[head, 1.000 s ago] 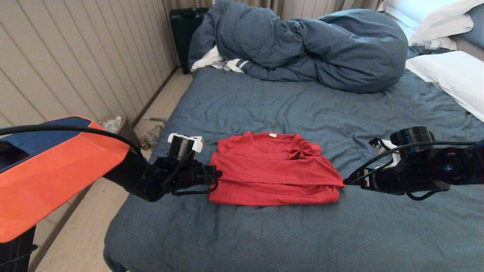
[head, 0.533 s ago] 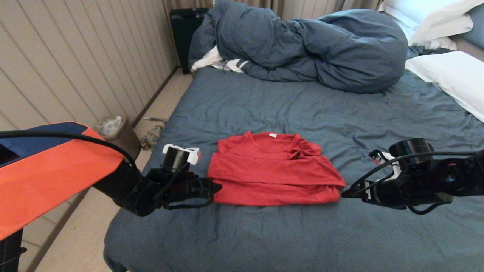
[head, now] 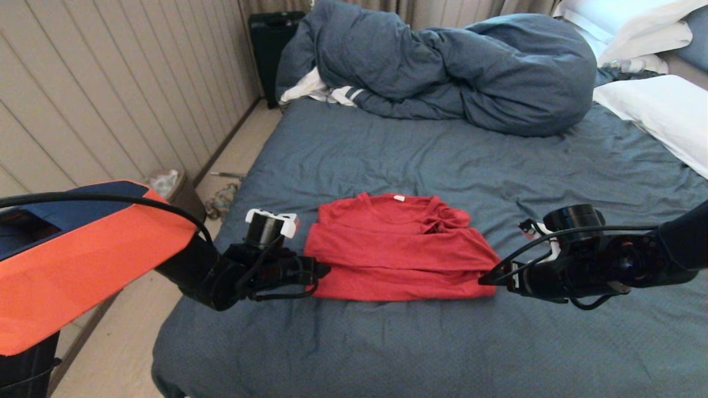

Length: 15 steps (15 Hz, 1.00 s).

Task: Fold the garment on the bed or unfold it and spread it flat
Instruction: Fold the red T-shirt

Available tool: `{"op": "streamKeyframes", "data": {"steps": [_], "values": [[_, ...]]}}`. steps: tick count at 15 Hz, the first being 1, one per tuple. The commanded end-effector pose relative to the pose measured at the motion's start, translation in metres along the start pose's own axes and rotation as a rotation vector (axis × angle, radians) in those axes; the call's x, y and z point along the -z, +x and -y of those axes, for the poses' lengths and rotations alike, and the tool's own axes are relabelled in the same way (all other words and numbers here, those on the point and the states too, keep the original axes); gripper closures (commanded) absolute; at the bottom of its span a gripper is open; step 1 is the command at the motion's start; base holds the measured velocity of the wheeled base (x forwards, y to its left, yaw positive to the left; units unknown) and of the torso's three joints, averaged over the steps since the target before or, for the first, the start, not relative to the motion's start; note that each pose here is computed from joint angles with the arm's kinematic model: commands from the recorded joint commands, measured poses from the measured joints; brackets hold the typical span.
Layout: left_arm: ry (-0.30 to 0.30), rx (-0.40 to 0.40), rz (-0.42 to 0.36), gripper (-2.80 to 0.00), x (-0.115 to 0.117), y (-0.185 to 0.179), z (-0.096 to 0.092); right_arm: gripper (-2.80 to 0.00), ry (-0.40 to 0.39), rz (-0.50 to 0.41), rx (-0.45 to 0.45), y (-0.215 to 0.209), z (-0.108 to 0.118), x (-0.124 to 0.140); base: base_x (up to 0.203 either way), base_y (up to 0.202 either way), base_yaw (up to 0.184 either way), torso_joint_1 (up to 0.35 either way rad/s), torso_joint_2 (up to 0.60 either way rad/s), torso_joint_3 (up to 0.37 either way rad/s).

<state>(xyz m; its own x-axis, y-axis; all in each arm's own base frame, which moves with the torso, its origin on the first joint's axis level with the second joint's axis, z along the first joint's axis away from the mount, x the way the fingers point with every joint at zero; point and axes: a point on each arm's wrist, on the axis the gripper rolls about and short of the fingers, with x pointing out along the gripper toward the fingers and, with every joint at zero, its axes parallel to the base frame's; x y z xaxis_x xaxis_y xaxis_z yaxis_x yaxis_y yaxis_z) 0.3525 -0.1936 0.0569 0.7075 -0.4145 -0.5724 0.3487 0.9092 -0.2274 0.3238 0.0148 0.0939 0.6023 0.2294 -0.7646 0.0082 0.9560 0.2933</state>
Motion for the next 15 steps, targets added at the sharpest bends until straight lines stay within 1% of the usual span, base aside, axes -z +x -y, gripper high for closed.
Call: {"op": "streamKeyframes", "data": {"steps": [1, 7, 8, 9, 13, 15], "values": [[-0.001, -0.004, -0.014, -2.80, 0.005, 0.008, -0.001, -2.80, 0.000, -0.009, -0.001, 0.004, 0.000, 0.001, 0.000, 0.000, 0.000, 0.000, 0.00, 0.000], [0.003, 0.009, -0.037, -2.80, 0.010, 0.005, -0.001, -2.80, -0.001, -0.005, -0.002, 0.004, 0.000, -0.001, 0.000, 0.000, 0.000, 0.000, 0.00, 0.000], [0.007, 0.017, -0.035, -1.11, 0.010, 0.006, 0.001, -2.80, -0.001, -0.004, -0.002, 0.004, 0.000, -0.001, 0.000, 0.000, 0.000, 0.000, 0.00, 0.000], [0.007, 0.023, -0.034, 0.00, 0.009, 0.006, 0.002, -2.80, 0.000, -0.005, -0.002, 0.004, 0.000, -0.001, 0.000, 0.000, 0.000, 0.000, 0.00, 0.000], [0.012, 0.050, -0.025, 0.00, 0.006, 0.002, 0.009, -2.80, 0.001, -0.011, -0.001, 0.006, 0.000, 0.000, 0.000, 0.000, 0.000, 0.000, 0.00, 0.000], [0.015, 0.053, -0.031, 0.00, 0.008, 0.001, 0.011, -2.80, -0.007, -0.019, -0.008, 0.009, -0.004, 0.001, 0.000, 0.000, 0.000, 0.000, 0.00, 0.000]]}}
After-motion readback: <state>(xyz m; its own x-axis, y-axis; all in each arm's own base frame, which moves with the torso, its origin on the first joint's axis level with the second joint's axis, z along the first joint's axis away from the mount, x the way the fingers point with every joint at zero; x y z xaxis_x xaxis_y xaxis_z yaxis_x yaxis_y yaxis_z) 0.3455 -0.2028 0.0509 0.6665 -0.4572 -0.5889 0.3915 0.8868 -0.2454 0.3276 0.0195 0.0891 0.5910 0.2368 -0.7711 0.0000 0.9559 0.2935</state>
